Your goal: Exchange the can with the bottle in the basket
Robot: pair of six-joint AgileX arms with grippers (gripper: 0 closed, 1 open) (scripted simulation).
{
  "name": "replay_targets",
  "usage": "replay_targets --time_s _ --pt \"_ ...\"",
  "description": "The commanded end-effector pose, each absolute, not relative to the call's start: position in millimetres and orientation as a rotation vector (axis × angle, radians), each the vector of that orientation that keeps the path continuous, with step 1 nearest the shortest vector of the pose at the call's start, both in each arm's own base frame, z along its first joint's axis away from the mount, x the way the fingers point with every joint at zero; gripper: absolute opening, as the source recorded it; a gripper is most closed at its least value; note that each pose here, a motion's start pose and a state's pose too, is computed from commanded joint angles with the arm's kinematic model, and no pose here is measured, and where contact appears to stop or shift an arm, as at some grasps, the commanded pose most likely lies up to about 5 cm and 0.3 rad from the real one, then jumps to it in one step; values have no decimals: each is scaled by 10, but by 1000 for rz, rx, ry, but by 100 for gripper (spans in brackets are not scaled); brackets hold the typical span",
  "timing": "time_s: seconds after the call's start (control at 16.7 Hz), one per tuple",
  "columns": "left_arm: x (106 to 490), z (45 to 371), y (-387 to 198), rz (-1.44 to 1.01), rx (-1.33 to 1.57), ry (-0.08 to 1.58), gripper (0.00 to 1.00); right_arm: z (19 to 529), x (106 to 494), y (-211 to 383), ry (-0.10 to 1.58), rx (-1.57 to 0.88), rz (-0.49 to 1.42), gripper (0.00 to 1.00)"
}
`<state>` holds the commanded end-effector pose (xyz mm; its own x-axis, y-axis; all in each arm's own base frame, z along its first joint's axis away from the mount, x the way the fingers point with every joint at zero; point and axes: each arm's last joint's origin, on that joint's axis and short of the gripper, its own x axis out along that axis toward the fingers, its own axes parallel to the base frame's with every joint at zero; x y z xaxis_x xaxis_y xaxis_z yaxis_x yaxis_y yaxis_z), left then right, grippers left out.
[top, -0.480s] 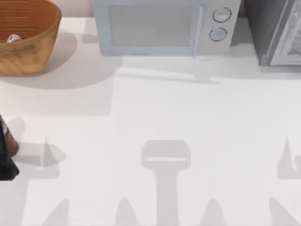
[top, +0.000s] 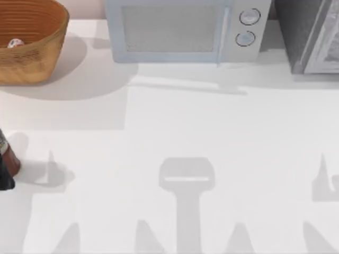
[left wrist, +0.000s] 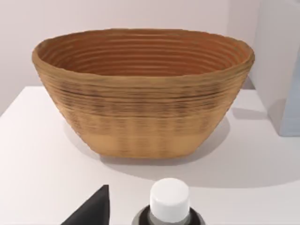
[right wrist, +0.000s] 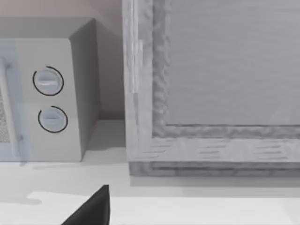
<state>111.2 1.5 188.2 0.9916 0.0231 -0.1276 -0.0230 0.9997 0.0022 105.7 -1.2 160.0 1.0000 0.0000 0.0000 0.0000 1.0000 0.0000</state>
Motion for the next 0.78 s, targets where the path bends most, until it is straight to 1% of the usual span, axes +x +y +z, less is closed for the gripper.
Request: replay_targets --time_s 0.24,0.42,0.6,0.78 --pt "1304 2407 41 24 4 257 100 1600 1057 -12 0 0 0 100" --pt "1621 2871 74 15 5 367 100 1600 1057 -12 0 0 0 100" --pt "2111 3269 127 1 2 492 100 1600 1057 -12 0 0 0 100" --pt "2742 3503 208 -14 -6 628 100 1600 1057 -12 0 0 0 100"
